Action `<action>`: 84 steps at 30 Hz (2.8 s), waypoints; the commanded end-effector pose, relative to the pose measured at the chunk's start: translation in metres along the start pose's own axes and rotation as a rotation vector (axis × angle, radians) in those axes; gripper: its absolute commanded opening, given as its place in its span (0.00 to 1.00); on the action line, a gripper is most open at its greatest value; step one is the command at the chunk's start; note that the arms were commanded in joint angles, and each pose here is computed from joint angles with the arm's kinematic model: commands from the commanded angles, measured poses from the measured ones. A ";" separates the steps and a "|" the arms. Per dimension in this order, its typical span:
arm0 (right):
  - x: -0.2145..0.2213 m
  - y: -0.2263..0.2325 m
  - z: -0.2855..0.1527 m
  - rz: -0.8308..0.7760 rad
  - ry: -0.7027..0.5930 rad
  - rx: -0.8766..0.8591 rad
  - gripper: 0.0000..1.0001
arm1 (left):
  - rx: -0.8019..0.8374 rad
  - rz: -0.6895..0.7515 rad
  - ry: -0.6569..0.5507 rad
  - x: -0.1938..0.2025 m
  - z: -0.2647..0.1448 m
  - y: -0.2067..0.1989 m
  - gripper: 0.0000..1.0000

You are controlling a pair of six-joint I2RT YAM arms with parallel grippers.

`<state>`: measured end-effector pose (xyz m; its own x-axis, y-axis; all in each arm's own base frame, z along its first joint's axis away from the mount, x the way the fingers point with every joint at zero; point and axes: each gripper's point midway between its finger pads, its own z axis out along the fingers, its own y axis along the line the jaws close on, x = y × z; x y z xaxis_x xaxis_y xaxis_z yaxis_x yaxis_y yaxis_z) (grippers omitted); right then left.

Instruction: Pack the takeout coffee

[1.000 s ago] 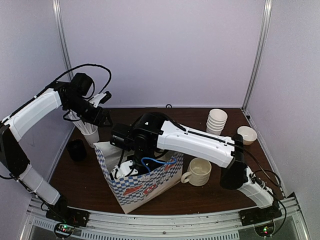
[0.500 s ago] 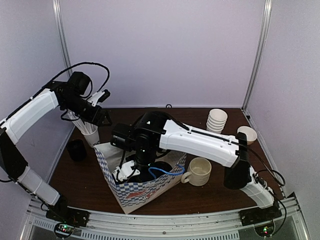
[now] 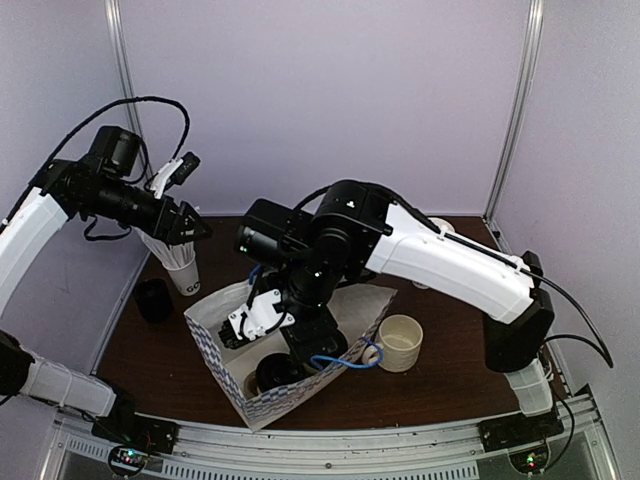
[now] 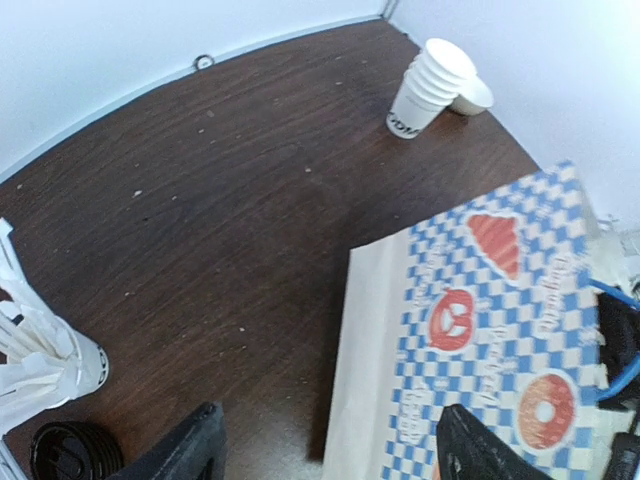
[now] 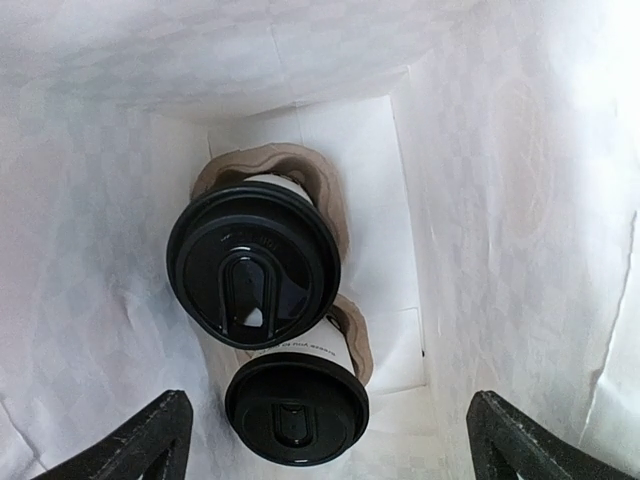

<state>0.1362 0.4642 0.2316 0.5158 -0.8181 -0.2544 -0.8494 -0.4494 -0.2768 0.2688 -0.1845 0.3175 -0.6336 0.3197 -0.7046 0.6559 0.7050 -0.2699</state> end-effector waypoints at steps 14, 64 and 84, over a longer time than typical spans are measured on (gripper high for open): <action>0.021 -0.004 0.008 0.009 0.027 -0.017 0.99 | 0.226 0.186 0.128 0.037 -0.013 -0.113 0.77; 0.033 0.037 0.012 -0.022 0.016 -0.172 0.99 | 0.203 0.318 0.150 0.022 0.050 -0.129 0.36; 0.003 0.071 -0.089 -0.123 -0.252 -0.230 0.99 | 0.098 0.336 0.148 0.024 0.055 -0.109 0.00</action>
<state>0.0986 0.4210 0.2499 0.5650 -0.7398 -0.3654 -0.8166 -0.5647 -0.1194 0.1949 -0.2879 0.2944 -0.4464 0.6179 -0.6472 0.8699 0.4692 -0.1521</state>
